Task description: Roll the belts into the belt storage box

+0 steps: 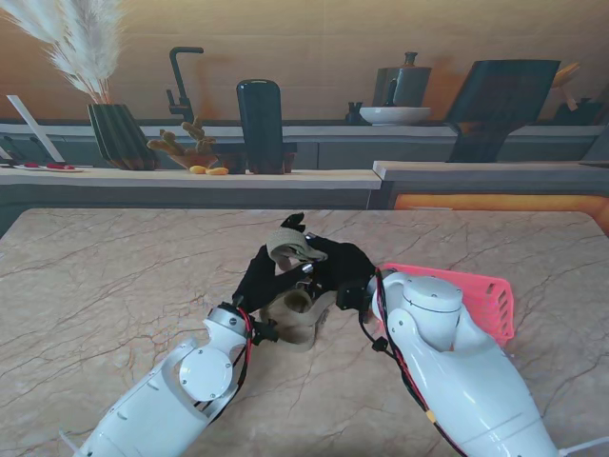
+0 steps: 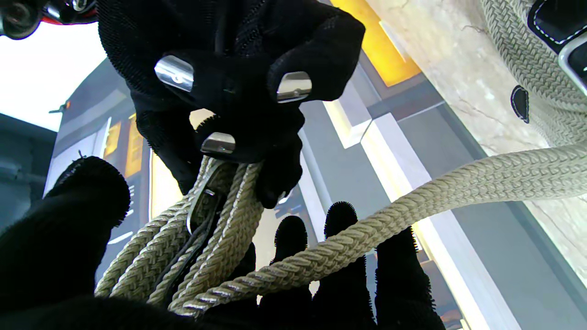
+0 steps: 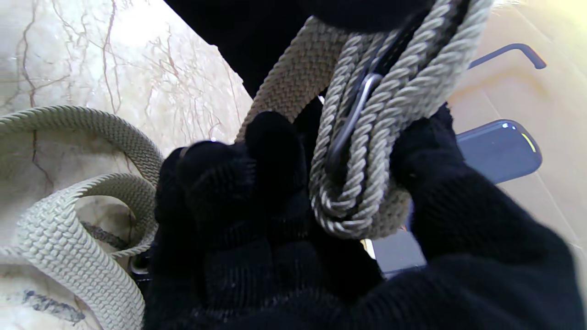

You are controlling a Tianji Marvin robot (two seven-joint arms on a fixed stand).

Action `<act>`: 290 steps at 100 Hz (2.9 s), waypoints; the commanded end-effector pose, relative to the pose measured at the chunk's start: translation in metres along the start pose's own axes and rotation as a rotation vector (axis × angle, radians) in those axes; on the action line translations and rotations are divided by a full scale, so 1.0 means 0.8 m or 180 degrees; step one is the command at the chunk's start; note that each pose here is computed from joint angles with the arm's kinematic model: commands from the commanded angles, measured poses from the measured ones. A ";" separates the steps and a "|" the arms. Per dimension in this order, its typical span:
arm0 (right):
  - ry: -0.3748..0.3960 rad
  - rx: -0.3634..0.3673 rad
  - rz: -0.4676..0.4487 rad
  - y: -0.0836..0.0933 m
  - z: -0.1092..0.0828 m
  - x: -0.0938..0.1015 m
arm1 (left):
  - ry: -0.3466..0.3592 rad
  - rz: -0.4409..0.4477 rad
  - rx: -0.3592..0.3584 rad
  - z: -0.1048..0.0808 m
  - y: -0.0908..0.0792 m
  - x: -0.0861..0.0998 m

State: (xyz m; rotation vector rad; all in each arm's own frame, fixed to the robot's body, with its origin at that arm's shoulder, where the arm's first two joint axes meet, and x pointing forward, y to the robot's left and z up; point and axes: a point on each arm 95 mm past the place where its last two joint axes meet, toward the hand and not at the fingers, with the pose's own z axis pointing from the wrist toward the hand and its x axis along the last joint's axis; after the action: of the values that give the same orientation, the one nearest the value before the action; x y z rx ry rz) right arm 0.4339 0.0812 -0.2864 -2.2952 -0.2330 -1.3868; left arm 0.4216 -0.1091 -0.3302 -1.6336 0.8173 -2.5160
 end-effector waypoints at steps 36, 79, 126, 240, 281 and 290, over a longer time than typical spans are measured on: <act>-0.0149 0.0136 -0.0011 -0.013 0.014 -0.013 | 0.0013 -0.0156 0.0023 0.003 0.017 0.019; -0.0314 0.0015 -0.0493 -0.010 0.016 -0.025 | -0.0065 -0.0579 0.0106 -0.007 0.014 0.033; -0.0300 -0.0493 -0.1619 0.019 -0.001 -0.027 | -0.0151 -0.0768 0.0239 -0.010 0.005 0.041; 0.1119 -0.0752 -0.3422 0.011 -0.053 0.006 | 0.0100 0.1019 -0.0155 0.017 -0.006 0.007; 0.1193 -0.0679 -0.4148 -0.005 -0.034 0.010 | 0.0244 0.1535 -0.0255 0.023 -0.010 -0.002; 0.1272 -0.0607 -0.4608 -0.001 -0.035 0.010 | 0.0228 0.1498 -0.0293 0.022 -0.010 -0.003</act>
State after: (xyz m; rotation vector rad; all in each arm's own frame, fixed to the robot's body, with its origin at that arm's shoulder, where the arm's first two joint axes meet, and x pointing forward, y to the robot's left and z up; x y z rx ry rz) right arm 0.4151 0.0718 -0.2686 -1.8271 -1.8636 -2.4432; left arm 0.4408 -0.1084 -0.3235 -1.1801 1.1762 -2.2298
